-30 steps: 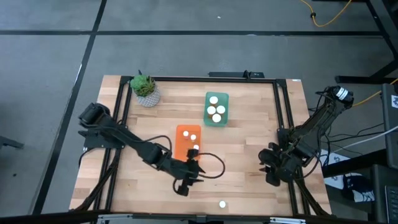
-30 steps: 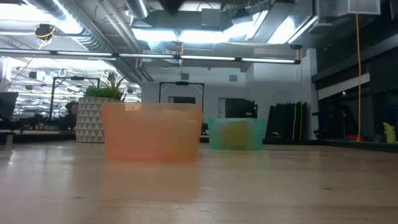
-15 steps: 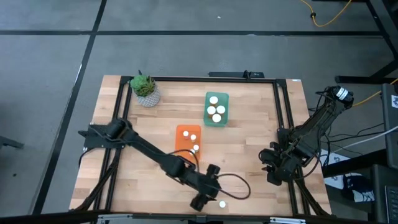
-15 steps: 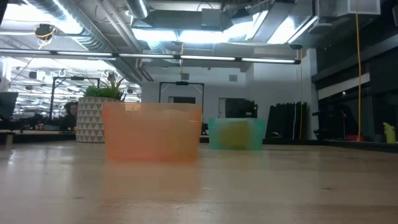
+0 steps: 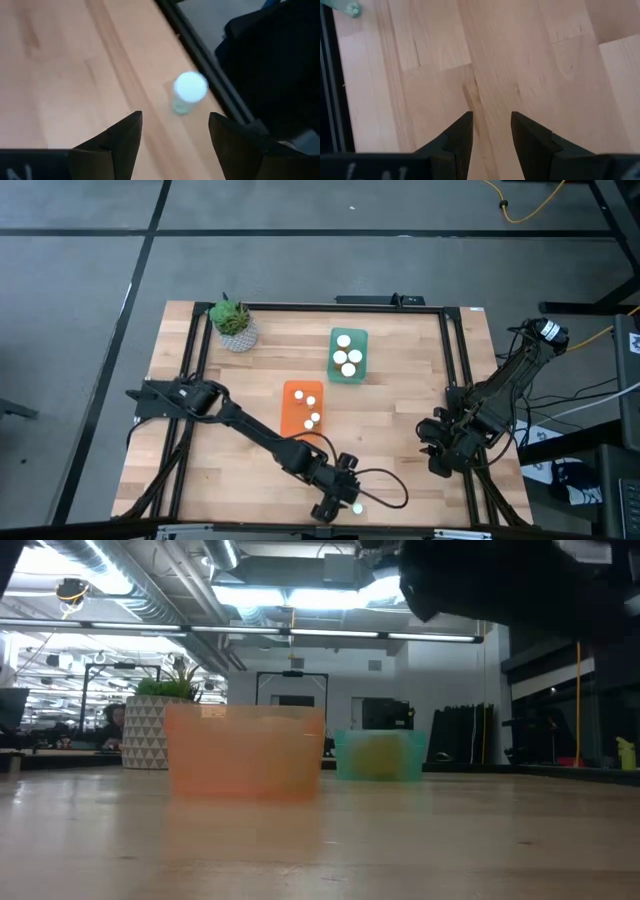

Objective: Pick and place medicine bottles into bin by pill shape (circle, oval)
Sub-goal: Put the small blue pill bottle into the orange bin

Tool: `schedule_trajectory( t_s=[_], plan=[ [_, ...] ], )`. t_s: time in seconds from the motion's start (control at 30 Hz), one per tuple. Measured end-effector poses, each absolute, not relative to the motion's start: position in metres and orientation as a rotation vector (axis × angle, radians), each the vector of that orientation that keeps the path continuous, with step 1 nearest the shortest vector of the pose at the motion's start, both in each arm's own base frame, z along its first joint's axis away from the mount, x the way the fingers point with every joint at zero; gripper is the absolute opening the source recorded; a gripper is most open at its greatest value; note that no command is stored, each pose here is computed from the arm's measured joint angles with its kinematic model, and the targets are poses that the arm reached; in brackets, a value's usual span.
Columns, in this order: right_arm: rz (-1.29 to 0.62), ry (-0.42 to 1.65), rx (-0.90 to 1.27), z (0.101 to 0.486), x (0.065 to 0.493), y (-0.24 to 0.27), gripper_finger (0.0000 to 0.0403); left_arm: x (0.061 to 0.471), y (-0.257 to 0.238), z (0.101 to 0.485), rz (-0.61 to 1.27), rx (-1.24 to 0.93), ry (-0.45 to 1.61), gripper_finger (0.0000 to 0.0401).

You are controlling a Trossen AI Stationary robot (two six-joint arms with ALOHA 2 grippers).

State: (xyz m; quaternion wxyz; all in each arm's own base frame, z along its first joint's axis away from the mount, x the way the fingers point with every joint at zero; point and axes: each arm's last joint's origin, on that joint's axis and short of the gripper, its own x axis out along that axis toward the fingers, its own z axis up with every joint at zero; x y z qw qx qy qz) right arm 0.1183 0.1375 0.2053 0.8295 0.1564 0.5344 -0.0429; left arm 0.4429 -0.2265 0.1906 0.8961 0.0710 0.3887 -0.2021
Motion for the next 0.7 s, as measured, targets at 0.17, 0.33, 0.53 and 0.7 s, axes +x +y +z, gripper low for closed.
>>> schedule_trajectory(
  t_s=[0.17,0.33,0.53,0.7],
  plan=[
    [-0.092,1.134,0.335,0.205,0.118,0.137,0.0135,0.446,-0.23,0.174,-0.449,0.111,0.833,0.0222],
    [-0.092,1.134,0.335,0.205,0.118,0.137,0.0135,0.449,-0.231,0.178,-0.457,0.104,0.789,0.0222],
    [-0.091,1.136,0.335,0.205,0.118,0.138,0.0135,0.45,-0.232,0.177,-0.467,0.1,0.777,0.0222],
    [-0.091,1.137,0.335,0.205,0.118,0.138,0.0135,0.454,-0.234,0.168,-0.497,0.083,0.759,0.0222]
  ],
)
